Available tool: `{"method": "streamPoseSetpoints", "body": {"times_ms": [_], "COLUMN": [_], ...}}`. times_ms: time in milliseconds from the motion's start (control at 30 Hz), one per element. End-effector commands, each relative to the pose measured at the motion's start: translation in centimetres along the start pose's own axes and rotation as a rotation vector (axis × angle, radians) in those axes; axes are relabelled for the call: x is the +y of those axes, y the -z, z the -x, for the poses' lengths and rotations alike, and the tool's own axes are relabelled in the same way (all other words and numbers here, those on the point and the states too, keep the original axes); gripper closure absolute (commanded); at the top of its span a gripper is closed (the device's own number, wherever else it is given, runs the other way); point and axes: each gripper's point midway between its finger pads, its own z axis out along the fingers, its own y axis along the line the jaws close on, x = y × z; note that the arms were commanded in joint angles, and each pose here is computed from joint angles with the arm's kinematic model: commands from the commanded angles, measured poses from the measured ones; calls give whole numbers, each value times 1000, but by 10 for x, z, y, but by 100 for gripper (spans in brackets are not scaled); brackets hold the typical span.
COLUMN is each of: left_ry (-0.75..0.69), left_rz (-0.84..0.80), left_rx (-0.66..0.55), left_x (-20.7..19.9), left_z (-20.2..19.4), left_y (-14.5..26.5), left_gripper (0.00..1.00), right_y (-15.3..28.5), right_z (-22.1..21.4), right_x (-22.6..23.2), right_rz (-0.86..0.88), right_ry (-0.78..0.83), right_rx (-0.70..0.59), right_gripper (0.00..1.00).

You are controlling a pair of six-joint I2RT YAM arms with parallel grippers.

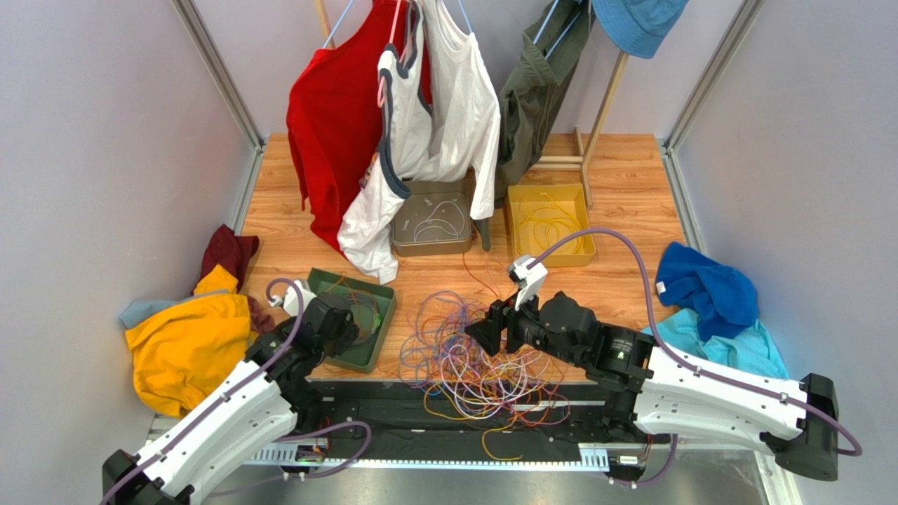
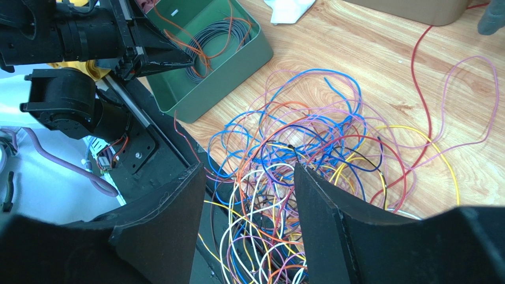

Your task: Untangle the cables

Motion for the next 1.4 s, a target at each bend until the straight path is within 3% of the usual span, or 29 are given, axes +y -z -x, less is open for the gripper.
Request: {"method": "streamPoseSetpoints", "body": {"times_ms": [0, 267, 367, 533, 867, 967, 1000, 1100, 1300, 1367], "left_ry": [-8, -91, -111, -80, -34, -41, -53, -83, -151, -189], "left_rz": [-63, -218, -238, -232, -103, -72, -64, -79, -224, -305], "left_rx": [-80, -241, -256, -240, -213, -193, -186, -204, -252, -160], "left_x": [-25, -91, -102, -95, -37, -32, -30, -37, -79, -95], "left_z": [24, 93, 100, 87, 50, 47, 46, 57, 81, 63], "left_y": [10, 83, 92, 70, 12, 11, 12, 26, 63, 64], "left_gripper": [100, 100, 100, 100, 100, 59, 37, 16, 10, 18], "right_y": [6, 6, 6, 6, 11, 10, 10, 9, 4, 2], "right_z": [11, 12, 11, 10, 6, 5, 5, 5, 0, -2], "right_x": [-1, -2, 0, 0, -6, -5, -5, -6, -5, -4], "right_rz": [-7, -8, 1, 2, -16, -12, -12, -12, -9, -6], "right_ry": [4, 0, -3, -8, -10, -12, -11, -13, -18, -20], "right_rx": [-50, -56, -55, -54, -50, -45, -48, -47, -34, -30], "right_gripper": [40, 40, 40, 41, 40, 41, 41, 41, 41, 41]}}
